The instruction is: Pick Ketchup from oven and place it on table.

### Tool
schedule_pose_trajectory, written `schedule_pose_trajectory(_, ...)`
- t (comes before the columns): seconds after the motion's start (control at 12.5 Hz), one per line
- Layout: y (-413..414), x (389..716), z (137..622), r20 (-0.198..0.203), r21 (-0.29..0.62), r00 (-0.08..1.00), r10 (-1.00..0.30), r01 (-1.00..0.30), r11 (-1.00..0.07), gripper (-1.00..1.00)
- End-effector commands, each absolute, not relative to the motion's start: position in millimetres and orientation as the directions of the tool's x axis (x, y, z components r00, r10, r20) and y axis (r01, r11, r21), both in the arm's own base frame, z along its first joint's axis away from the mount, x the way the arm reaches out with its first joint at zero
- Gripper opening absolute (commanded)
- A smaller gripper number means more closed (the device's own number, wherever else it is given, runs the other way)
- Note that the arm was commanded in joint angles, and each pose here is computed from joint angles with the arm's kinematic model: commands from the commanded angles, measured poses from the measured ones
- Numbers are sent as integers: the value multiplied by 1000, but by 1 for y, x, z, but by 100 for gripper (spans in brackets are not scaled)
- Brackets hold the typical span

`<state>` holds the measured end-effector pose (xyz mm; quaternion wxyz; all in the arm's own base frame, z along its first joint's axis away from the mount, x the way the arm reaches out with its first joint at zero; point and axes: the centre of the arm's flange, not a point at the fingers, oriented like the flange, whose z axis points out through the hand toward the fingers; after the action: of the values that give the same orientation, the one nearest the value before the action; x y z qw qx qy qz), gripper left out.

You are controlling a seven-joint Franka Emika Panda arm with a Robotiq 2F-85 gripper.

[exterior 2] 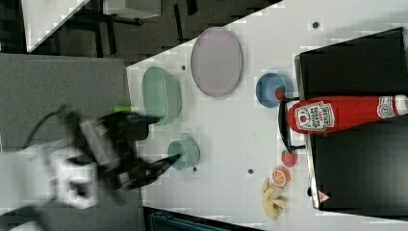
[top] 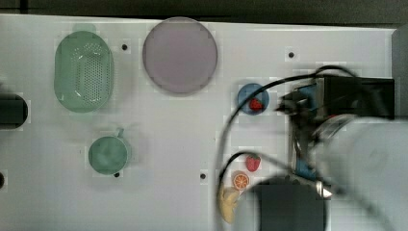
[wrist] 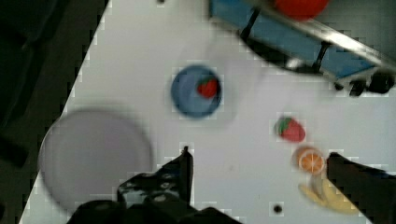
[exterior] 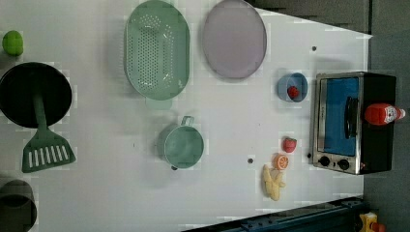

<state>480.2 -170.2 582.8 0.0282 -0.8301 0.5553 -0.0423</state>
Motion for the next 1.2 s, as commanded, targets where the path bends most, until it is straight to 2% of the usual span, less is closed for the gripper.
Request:
schedule_pose_trajectory(0.08,-252,468,544,18,-83,218,-976,-972,-218,100)
schedule_pose_trajectory(0.72,-355,500,456,141,-51,54,-989,-997,-62,100)
schedule_pose_trajectory(0.8,-363,501,443,139,-56,32,-990,-998,-40,100)
schedule_pose_trajectory(1.04,-372,500,401,64,-43,-38,-997,-998,36,100)
schedule_pose_trajectory(1.2,-374,504,387,49,-50,-58,-997,-997,56,100)
